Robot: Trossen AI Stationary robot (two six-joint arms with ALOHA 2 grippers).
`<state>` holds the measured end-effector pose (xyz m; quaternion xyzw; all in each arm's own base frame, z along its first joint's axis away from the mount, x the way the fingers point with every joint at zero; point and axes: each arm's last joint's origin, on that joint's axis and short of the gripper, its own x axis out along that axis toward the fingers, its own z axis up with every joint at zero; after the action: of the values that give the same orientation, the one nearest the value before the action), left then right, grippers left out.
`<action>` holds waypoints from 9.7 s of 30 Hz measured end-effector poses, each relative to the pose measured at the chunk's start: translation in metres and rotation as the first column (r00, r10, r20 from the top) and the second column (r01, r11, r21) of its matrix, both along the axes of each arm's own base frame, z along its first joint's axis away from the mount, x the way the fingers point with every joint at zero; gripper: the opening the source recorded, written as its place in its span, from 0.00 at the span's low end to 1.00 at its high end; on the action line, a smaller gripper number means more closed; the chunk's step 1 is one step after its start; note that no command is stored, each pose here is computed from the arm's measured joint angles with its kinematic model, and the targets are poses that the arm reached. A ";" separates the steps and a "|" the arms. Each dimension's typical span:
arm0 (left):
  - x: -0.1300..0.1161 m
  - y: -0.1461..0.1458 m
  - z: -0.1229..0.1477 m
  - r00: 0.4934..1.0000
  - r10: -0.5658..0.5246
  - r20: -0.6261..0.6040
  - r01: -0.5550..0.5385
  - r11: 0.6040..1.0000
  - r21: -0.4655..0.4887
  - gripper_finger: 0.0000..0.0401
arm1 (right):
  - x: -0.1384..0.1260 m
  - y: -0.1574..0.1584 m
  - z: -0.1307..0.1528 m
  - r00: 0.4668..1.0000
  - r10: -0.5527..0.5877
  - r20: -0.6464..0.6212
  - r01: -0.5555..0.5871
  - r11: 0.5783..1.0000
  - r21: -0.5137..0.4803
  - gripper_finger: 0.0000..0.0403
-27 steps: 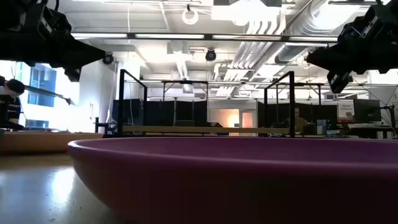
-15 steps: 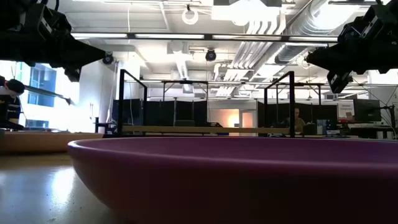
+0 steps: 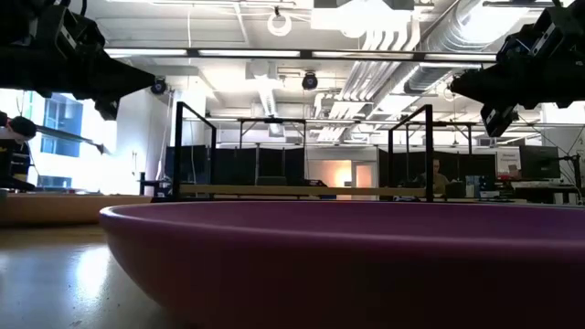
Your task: Place and stack plates onto a shelf
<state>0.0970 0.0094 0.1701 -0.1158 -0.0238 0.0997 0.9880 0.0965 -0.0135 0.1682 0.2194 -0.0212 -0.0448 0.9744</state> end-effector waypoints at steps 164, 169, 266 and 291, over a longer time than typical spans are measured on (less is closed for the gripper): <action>0.000 0.000 0.000 1.000 0.000 0.000 0.000 1.000 0.000 0.00 | 0.023 0.081 -0.012 0.113 0.052 -0.992 0.951 0.282 0.123 0.51; 0.000 0.000 0.000 1.000 0.000 0.000 0.000 1.000 0.000 0.00 | 0.026 0.082 -0.019 0.064 0.013 -0.998 0.960 0.274 0.065 0.51; 0.000 0.000 0.000 1.000 0.000 -0.001 0.000 1.000 0.000 0.00 | 0.224 -0.191 0.120 0.226 -0.056 -0.973 0.171 0.985 -0.017 0.00; 0.000 0.000 0.000 1.000 0.000 0.000 0.000 1.000 0.000 0.00 | 0.211 -0.214 0.101 0.065 -0.071 -0.995 0.167 0.984 -0.060 0.01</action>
<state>0.0970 0.0094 0.1701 -0.1158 -0.0237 0.0996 0.9880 0.3074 -0.2270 0.2694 0.1622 0.6294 -0.2620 0.7133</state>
